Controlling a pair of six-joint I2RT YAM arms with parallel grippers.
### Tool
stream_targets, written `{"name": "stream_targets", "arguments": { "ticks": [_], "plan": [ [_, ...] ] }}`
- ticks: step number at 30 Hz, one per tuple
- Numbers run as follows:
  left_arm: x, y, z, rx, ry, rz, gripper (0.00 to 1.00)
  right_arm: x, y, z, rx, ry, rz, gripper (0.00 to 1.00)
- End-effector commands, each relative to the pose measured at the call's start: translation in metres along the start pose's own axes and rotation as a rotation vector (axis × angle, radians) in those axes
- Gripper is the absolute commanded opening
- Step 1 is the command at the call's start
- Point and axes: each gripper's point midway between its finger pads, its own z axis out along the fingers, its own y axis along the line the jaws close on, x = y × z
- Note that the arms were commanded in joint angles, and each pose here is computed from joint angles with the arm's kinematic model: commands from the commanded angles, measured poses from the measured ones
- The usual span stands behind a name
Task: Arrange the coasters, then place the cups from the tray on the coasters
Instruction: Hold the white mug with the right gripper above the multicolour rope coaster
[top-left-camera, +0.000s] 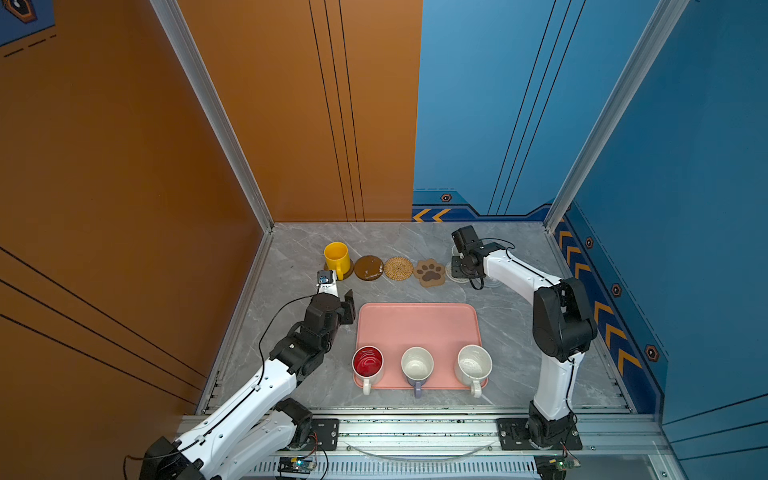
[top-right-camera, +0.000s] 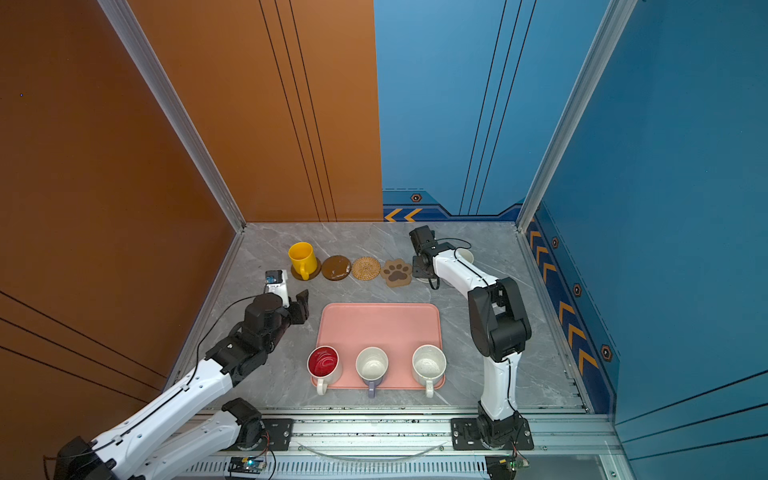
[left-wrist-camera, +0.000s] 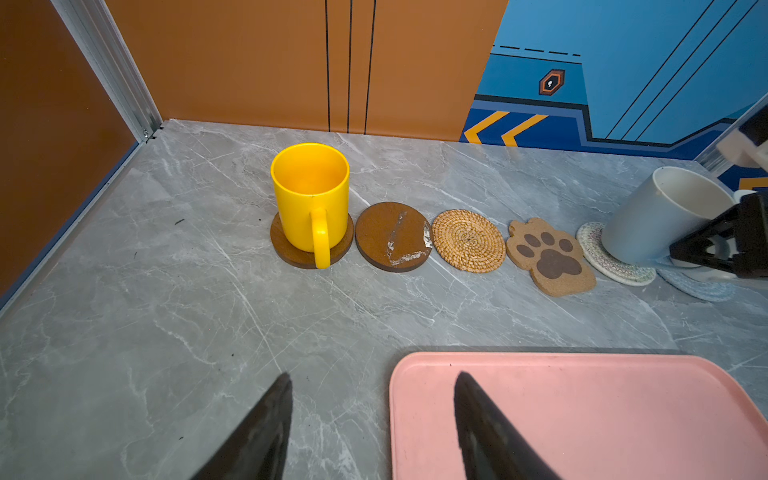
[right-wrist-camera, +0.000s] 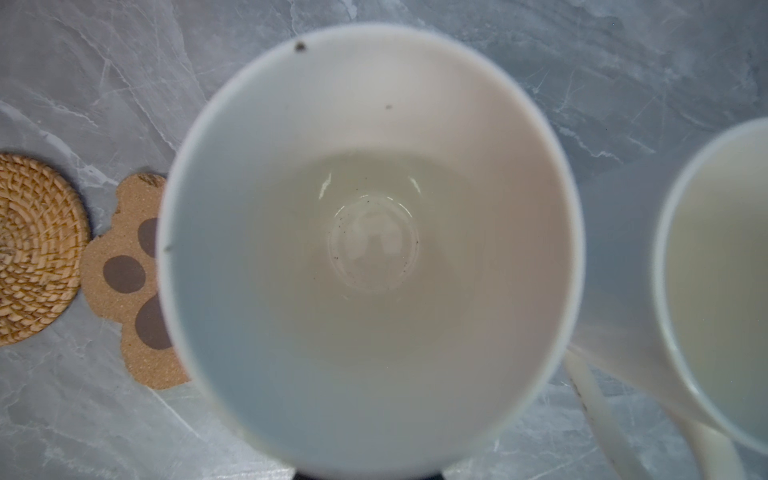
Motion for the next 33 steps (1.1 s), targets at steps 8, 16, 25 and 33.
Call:
{"name": "stream_targets", "arguments": {
  "ticks": [8, 16, 25, 33],
  "plan": [
    [0.002, 0.005, 0.002, -0.017, 0.004, -0.008, 0.63, -0.023, 0.003, -0.004, -0.019, -0.071, 0.040, 0.00],
    [0.002, 0.005, 0.002, -0.014, 0.003, -0.009, 0.62, -0.016, 0.003, -0.002, -0.026, -0.052, 0.052, 0.00],
    [0.001, 0.004, 0.001, -0.009, 0.001, -0.009, 0.63, -0.009, -0.001, 0.000, -0.012, -0.041, 0.050, 0.00],
    [0.001, 0.004, 0.001, -0.008, 0.002, -0.009, 0.63, -0.007, -0.003, 0.001, -0.007, -0.035, 0.053, 0.00]
  ]
}}
